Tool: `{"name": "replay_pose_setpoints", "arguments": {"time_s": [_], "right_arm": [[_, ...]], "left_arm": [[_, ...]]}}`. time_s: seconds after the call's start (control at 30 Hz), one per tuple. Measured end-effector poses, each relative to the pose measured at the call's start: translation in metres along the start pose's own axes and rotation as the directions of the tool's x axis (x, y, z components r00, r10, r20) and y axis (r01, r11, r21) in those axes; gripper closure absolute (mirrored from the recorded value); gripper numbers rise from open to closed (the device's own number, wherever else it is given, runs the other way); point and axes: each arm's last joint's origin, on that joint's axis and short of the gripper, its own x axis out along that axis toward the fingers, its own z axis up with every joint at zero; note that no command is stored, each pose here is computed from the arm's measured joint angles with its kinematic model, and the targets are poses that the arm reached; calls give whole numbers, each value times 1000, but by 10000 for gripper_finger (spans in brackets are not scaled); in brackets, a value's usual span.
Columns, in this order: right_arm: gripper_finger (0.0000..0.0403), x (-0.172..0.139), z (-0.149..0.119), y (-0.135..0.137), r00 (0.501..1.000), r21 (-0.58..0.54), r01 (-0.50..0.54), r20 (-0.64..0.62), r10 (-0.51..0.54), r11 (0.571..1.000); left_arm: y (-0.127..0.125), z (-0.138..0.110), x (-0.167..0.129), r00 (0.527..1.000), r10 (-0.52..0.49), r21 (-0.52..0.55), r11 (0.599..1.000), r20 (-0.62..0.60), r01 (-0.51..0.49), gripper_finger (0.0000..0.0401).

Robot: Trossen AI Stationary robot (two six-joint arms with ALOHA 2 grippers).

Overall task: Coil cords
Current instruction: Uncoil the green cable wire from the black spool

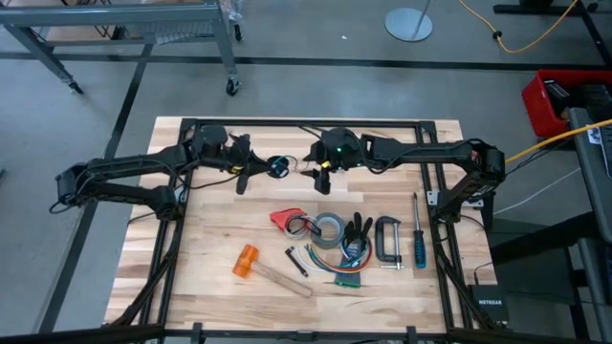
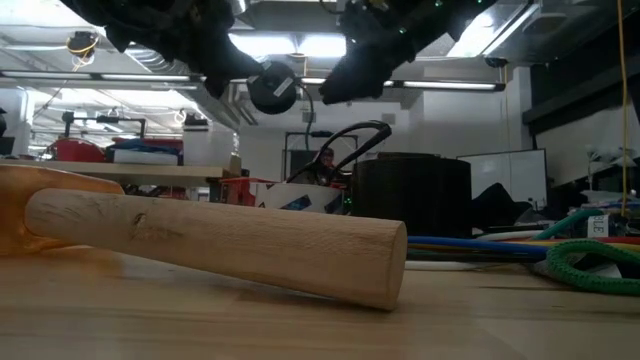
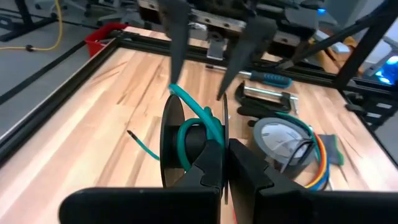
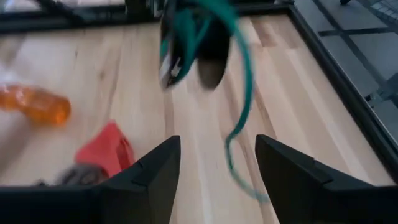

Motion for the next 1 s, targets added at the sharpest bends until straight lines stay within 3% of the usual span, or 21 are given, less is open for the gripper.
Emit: {"name": "replay_pose_setpoints", "arguments": {"time_s": [0.13, 0.3, 0.4, 0.67, 1.0], "right_arm": [[189, 0, 3, 0, 999, 43, -4, 33, 3, 999], [189, 3, 4, 4, 987, 78, -151, 59, 147, 985], [189, 11, 2, 5, 983, 85, -180, 57, 176, 980], [189, 36, -8, 6, 981, 105, -193, 50, 188, 976], [195, 37, -5, 4, 979, 96, -193, 88, 185, 977]], "left_arm": [[-6, 0, 2, 1000, -25, 11, 1000, 3, 25, 400], [-11, 4, 3, 998, -49, 35, 998, 38, 47, 400], [-13, 6, 3, 997, -57, 43, 998, 51, 55, 400], [-15, 5, 4, 997, -67, 43, 997, 46, 65, 400], [-15, 5, 4, 997, -67, 44, 997, 42, 66, 400]]}}
